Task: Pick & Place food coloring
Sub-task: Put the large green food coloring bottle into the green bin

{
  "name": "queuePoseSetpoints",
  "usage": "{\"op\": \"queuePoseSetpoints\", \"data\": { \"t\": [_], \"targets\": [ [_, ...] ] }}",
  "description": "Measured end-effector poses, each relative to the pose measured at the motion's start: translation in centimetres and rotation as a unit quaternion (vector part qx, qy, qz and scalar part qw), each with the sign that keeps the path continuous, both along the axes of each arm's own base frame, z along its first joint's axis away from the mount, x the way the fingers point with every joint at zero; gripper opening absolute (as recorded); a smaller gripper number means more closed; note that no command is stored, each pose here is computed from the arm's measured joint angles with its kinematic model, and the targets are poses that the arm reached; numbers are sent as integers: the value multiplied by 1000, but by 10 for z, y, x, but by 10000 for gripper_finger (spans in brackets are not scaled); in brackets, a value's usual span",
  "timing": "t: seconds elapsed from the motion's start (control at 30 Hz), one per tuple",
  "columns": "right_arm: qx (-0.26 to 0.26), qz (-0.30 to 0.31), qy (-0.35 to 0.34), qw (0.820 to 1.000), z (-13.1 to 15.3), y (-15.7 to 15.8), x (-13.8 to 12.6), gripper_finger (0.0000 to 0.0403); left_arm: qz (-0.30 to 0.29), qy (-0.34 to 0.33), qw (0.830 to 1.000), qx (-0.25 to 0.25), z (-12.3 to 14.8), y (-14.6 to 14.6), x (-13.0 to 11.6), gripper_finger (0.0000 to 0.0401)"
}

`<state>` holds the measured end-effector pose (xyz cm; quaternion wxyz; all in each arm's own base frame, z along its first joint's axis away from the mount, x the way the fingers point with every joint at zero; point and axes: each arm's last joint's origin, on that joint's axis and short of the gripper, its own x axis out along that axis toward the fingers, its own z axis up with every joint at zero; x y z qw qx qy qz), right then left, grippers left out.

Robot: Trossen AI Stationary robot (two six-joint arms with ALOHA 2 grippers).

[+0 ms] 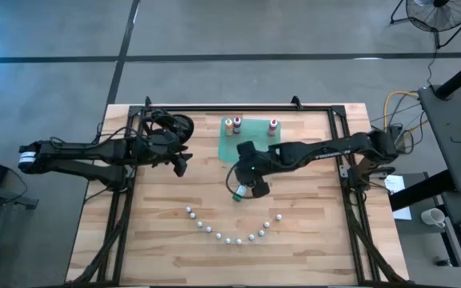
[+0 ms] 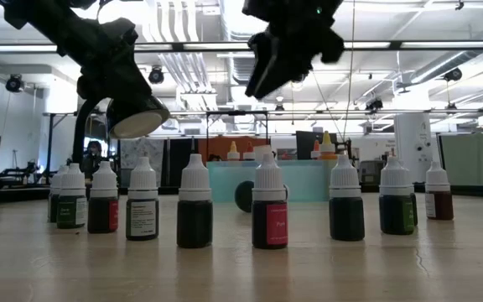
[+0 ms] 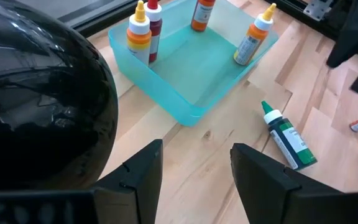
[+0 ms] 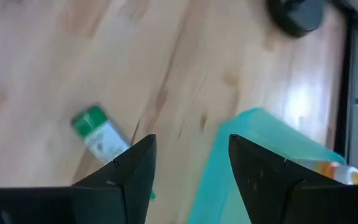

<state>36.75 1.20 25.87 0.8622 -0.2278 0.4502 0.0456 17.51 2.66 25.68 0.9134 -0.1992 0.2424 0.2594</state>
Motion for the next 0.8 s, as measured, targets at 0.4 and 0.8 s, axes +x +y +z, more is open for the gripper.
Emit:
{"op": "queuePoseSetpoints", "data": {
  "t": [0.4, 0.8],
  "targets": [
    [-39, 119, 146, 981, -57, 12, 17, 194, 0, 1, 1000, 0, 0, 0, 0, 163],
    [-41, 137, 243, 959, -99, 11, 31, 194, 0, 9, 1000, -1, -1, 0, -1, 163]
  ]
}}
